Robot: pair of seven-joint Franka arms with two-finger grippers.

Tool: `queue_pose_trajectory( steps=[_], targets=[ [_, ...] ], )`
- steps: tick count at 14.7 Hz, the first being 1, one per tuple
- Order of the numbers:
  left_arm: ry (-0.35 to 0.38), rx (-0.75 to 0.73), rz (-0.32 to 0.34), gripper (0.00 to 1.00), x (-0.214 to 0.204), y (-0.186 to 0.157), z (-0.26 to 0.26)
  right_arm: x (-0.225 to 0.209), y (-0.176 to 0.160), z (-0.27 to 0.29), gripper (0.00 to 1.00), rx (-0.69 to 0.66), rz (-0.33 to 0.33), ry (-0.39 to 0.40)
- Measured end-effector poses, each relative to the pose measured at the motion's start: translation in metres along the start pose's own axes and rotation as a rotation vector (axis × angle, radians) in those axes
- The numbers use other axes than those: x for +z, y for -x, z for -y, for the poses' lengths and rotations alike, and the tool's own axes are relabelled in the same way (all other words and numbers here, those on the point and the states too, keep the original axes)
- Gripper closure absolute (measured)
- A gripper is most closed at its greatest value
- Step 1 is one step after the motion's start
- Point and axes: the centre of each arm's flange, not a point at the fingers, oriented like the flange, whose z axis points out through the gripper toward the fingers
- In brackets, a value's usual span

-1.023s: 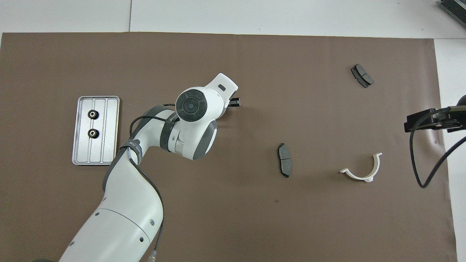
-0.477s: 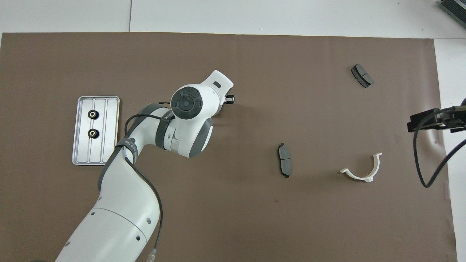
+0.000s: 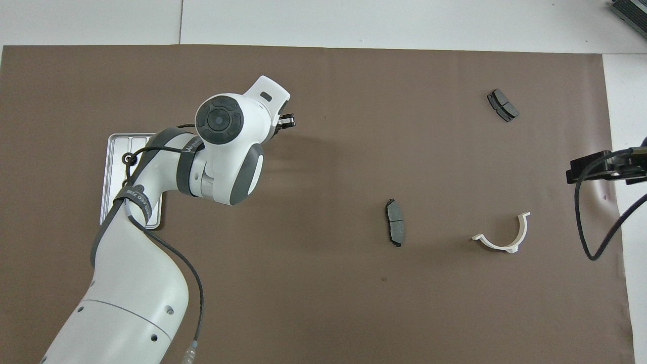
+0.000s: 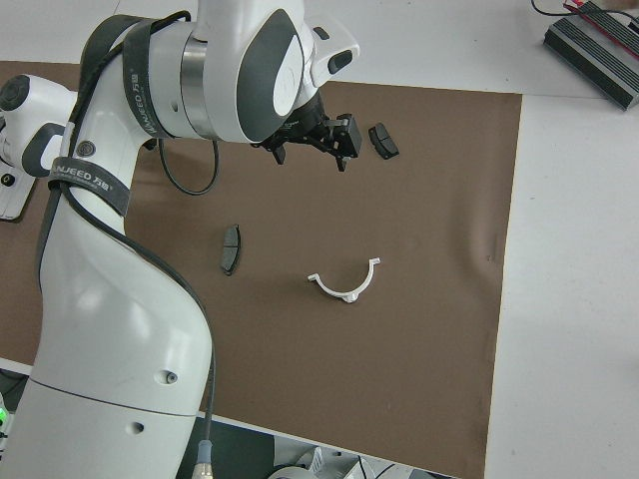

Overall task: Pick bearing gear from pile to tray
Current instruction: 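Carry the bearing with the left gripper and lower it into the tray, then open the left gripper and withdraw it from the tray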

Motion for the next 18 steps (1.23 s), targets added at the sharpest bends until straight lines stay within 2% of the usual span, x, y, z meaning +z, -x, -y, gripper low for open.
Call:
queue_pose_trajectory(
  steps=[5, 9, 12, 18],
  targets=[
    [-0.007, 0.072, 0.022, 0.77, -0.059, -0.009, 0.100, 0.000, 0.000, 0.006, 0.00, -0.012, 0.000, 0.001],
    [-0.014, 0.148, 0.096, 0.77, -0.090, -0.008, 0.194, 0.000, 0.000, 0.006, 0.00, -0.012, 0.000, 0.001],
    [-0.023, 0.158, 0.118, 0.77, -0.088, -0.007, 0.241, 0.000, 0.000, 0.006, 0.00, -0.012, 0.000, 0.001],
    [-0.002, 0.171, 0.143, 0.77, -0.059, 0.016, 0.302, 0.000, 0.000, 0.006, 0.00, -0.012, 0.000, 0.001]
  ],
)
